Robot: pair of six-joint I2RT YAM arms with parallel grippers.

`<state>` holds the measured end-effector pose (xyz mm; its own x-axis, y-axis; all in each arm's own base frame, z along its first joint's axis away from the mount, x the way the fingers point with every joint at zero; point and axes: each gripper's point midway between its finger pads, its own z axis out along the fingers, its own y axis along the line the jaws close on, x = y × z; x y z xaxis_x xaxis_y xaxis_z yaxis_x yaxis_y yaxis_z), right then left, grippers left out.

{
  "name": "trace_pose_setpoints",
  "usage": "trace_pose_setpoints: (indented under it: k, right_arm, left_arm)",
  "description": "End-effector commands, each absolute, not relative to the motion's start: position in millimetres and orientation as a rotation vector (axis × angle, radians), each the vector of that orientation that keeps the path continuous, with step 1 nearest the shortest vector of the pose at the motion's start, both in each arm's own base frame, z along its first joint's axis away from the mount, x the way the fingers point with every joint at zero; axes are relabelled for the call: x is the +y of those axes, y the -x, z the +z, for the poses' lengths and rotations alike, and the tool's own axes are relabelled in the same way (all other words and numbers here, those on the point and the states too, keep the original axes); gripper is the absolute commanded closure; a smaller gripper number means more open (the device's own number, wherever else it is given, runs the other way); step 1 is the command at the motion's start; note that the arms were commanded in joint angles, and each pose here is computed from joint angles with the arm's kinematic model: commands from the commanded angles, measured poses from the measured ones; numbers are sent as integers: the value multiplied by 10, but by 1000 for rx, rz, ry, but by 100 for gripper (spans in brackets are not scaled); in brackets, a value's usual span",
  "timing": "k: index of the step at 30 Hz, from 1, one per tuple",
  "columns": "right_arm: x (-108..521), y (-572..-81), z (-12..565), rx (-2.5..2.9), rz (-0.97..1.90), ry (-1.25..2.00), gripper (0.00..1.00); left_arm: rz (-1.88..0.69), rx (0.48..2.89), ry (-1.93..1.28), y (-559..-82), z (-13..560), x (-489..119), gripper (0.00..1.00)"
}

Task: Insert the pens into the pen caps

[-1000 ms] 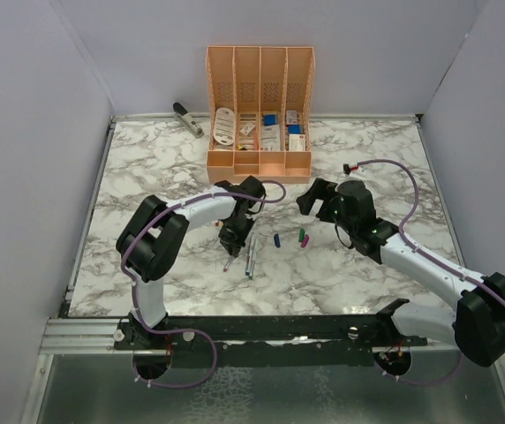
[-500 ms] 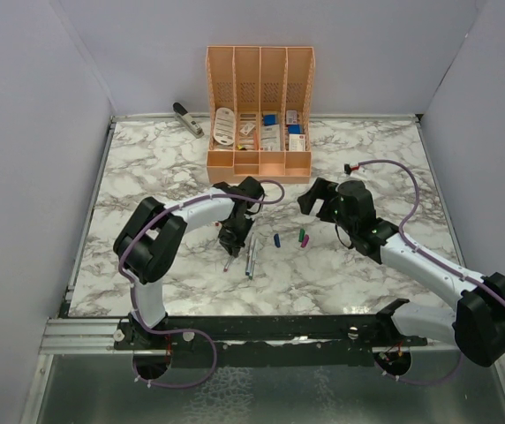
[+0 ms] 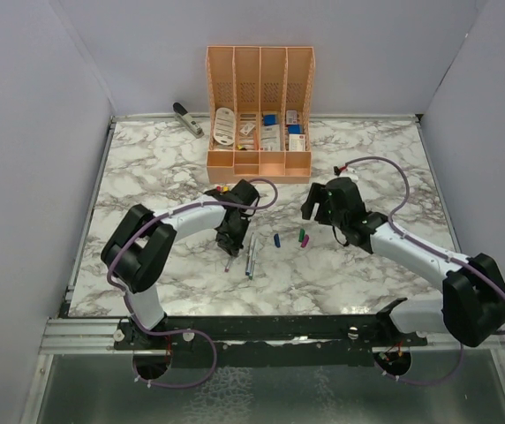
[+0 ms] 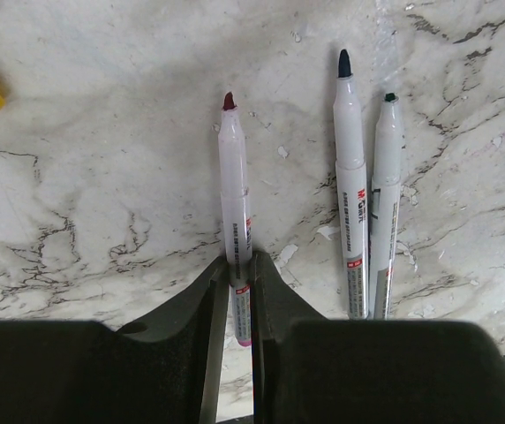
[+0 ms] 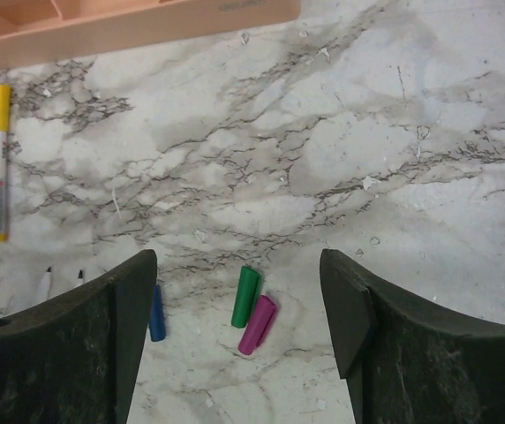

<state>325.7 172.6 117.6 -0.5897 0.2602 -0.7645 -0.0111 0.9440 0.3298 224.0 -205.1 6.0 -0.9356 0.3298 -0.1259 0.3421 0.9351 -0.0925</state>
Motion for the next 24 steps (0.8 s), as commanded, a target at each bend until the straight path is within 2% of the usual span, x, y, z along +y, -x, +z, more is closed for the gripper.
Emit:
trace_pose_setpoints:
  k: [1,9,24]
  right_arm:
    - [1619,-3229,985,2267,239,-108,30]
    - [1664,-3028,749,2367,220,-72,51]
    - [1868,-2693,417,2511,228,39,49]
  left_arm:
    - [-90,2899,-482,-2423,-478,-2004,100]
    - [-95,2803,-461,-2566,-139,-2019,100]
    - [-83,2633,-380,-2849,565,-1985,100]
